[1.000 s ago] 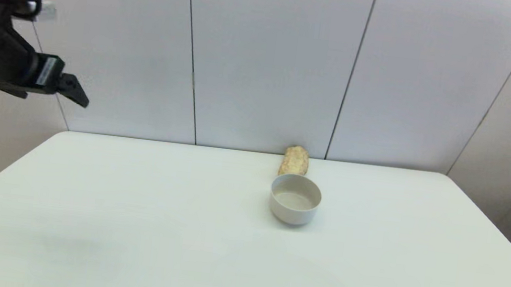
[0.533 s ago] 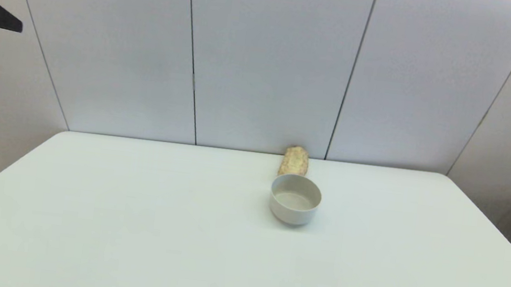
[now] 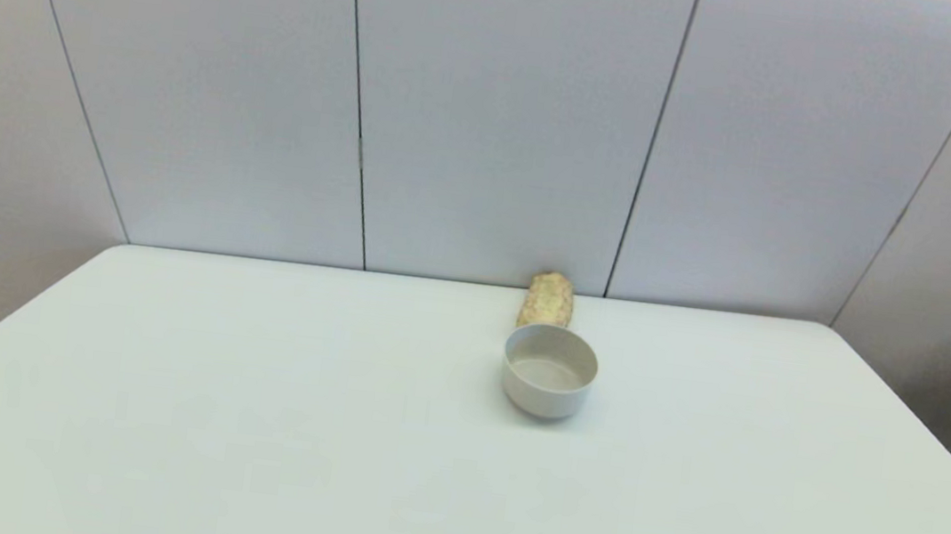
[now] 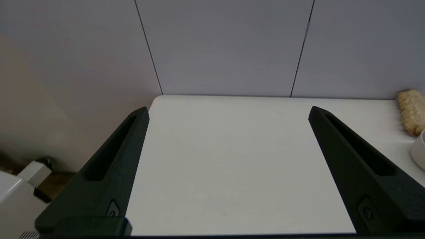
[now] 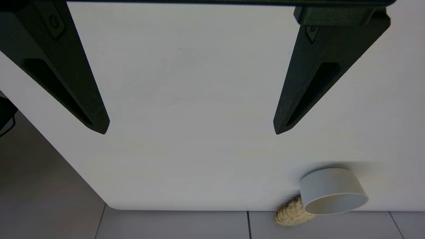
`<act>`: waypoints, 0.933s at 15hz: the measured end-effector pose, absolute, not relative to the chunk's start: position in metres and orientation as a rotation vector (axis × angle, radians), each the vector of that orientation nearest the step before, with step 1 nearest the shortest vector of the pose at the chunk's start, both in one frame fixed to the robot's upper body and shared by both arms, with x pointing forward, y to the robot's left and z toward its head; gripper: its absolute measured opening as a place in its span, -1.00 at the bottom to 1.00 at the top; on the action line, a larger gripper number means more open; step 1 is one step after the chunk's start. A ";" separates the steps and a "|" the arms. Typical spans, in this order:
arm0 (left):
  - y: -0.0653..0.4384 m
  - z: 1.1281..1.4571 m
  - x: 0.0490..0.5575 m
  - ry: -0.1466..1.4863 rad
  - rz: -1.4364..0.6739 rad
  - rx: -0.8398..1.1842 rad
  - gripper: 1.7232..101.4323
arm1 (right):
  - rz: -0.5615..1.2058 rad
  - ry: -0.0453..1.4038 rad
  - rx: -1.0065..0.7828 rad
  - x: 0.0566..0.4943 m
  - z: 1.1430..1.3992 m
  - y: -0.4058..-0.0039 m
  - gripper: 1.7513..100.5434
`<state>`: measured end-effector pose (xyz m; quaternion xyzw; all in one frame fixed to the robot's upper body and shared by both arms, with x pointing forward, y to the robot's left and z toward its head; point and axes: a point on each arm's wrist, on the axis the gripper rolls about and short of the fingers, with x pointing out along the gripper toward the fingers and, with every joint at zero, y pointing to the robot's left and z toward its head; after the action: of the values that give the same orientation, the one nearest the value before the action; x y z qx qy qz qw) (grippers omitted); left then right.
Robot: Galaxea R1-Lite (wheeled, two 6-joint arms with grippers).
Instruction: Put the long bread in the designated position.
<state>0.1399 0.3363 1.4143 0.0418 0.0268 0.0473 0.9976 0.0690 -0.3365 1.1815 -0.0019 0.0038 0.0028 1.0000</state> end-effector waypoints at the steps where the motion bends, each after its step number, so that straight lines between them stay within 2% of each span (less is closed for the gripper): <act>1: 0.336 1.400 0.127 0.019 0.088 0.083 0.93 | 0.006 0.008 -0.004 0.069 1.182 -0.337 0.95; 7: 0.330 1.315 0.070 -0.053 -0.096 0.009 0.93 | 0.006 0.008 -0.004 0.069 1.182 -0.337 0.95; 14: 0.330 1.226 0.061 0.015 -0.138 0.013 0.93 | 0.006 0.008 -0.004 0.069 1.182 -0.337 0.95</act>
<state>0.0607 0.3298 1.2258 0.0065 0.0076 -0.0691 0.9976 0.0690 -0.3365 1.1815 -0.0021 0.0039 0.0028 1.0000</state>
